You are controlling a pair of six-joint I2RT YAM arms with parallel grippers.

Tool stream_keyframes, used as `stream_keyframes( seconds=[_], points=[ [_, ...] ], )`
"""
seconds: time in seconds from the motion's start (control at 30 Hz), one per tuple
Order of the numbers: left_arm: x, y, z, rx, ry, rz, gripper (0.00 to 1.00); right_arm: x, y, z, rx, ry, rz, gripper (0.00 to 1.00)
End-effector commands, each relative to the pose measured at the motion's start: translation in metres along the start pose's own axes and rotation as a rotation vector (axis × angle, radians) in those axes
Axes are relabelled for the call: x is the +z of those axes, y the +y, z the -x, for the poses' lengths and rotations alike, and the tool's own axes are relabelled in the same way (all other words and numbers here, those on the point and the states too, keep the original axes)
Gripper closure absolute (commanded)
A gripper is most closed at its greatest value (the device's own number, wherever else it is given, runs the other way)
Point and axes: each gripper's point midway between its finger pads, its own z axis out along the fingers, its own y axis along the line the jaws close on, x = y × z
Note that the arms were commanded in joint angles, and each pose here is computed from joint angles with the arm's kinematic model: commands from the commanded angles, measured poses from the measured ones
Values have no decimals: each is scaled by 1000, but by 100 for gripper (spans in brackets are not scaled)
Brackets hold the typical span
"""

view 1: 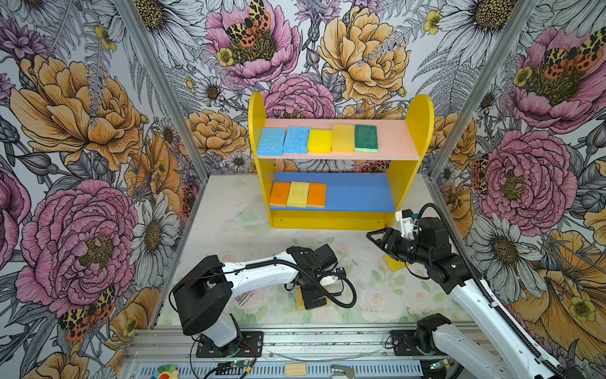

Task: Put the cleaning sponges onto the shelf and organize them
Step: 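Grasp the yellow-green scrub sponge on the table with the left gripper, then lift the scrub sponge with the left gripper while the right gripper grasps it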

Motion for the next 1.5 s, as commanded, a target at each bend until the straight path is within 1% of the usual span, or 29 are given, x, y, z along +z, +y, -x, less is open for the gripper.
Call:
stream_keyframes(
  seconds=[0.0,0.13,0.37,0.57,0.63,0.77,0.83,0.87,0.9,1.07,1.17,1.23,1.33,1.43,1.47],
  points=[
    [9,-9,-3,28,13,-72,1,1,-2,-1,-14,8,2,35],
    [20,-2,-11,29,57,-67,1,0,-1,0,-16,3,3,34],
    [28,7,-12,13,80,-70,1,0,-3,1,-11,0,-1,33],
    [37,5,-14,2,105,-97,1,-1,-3,4,-11,-9,-3,33],
    [41,4,-16,-10,120,-99,3,-1,-3,4,-10,-12,-6,33],
    [40,6,-12,-64,118,-89,11,-2,-2,6,-9,-18,-5,32],
    [37,7,-8,-86,101,-86,17,-2,-2,8,-10,-24,-4,32],
    [35,9,-6,-105,97,-71,23,-3,-1,8,-12,-27,-3,32],
    [33,12,-5,-125,93,-60,27,-3,-1,8,-11,-29,-5,32],
    [22,19,3,-199,51,-51,37,-5,0,10,-5,-38,-3,32],
    [5,24,15,-255,-30,-69,40,-9,4,13,-6,-53,7,32],
    [-12,30,23,-296,-111,-86,42,-11,8,15,-10,-63,14,32],
    [-42,45,35,-380,-259,-114,41,-13,12,16,-7,-69,22,32],
    [-85,63,47,-500,-482,-203,41,-15,15,18,-8,-75,30,32],
    [-103,68,52,-537,-582,-252,40,-16,16,18,-10,-73,34,32]
  ],
)
